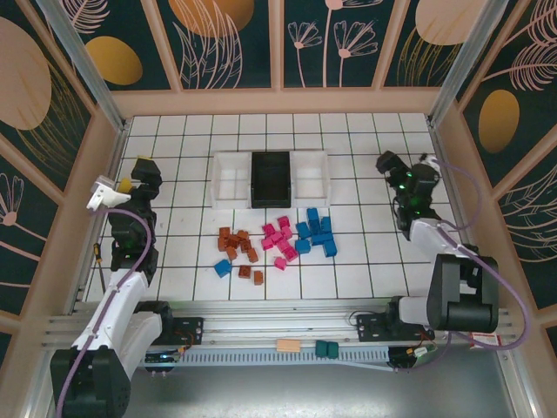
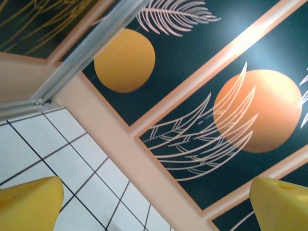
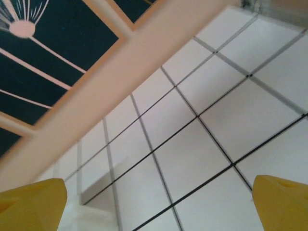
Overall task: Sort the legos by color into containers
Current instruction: Pick up the lego from the bottom-center of the table.
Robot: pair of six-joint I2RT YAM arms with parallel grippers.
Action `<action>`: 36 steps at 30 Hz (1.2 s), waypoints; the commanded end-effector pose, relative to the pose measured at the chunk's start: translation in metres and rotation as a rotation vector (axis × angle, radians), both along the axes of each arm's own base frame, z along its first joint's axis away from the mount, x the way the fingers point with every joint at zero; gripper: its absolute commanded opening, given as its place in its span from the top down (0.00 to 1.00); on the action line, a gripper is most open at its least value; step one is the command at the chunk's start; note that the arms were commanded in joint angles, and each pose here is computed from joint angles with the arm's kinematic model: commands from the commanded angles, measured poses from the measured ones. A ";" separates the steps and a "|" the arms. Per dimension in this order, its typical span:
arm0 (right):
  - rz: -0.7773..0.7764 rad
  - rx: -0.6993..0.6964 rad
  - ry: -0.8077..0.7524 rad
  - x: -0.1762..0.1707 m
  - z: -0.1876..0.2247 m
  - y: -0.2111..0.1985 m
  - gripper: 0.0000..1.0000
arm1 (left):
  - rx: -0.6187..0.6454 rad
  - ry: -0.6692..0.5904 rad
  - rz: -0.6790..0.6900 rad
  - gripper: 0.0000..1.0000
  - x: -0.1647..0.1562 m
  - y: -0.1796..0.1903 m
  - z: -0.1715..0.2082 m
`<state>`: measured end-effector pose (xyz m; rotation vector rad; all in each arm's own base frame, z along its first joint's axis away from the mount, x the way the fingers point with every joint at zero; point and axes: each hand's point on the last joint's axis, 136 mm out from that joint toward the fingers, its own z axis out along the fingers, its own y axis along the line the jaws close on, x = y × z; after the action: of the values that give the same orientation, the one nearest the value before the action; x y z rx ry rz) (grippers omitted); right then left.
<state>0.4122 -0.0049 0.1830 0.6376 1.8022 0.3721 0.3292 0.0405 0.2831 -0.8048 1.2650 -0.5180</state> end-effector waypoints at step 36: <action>0.583 -0.171 0.544 -0.151 -0.123 0.164 0.26 | -0.048 0.383 -0.589 0.01 -0.046 -0.100 -0.123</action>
<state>0.2779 0.1612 0.0685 0.0820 2.4456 0.4884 0.2881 -0.0476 0.1660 -0.6202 1.8229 -0.8451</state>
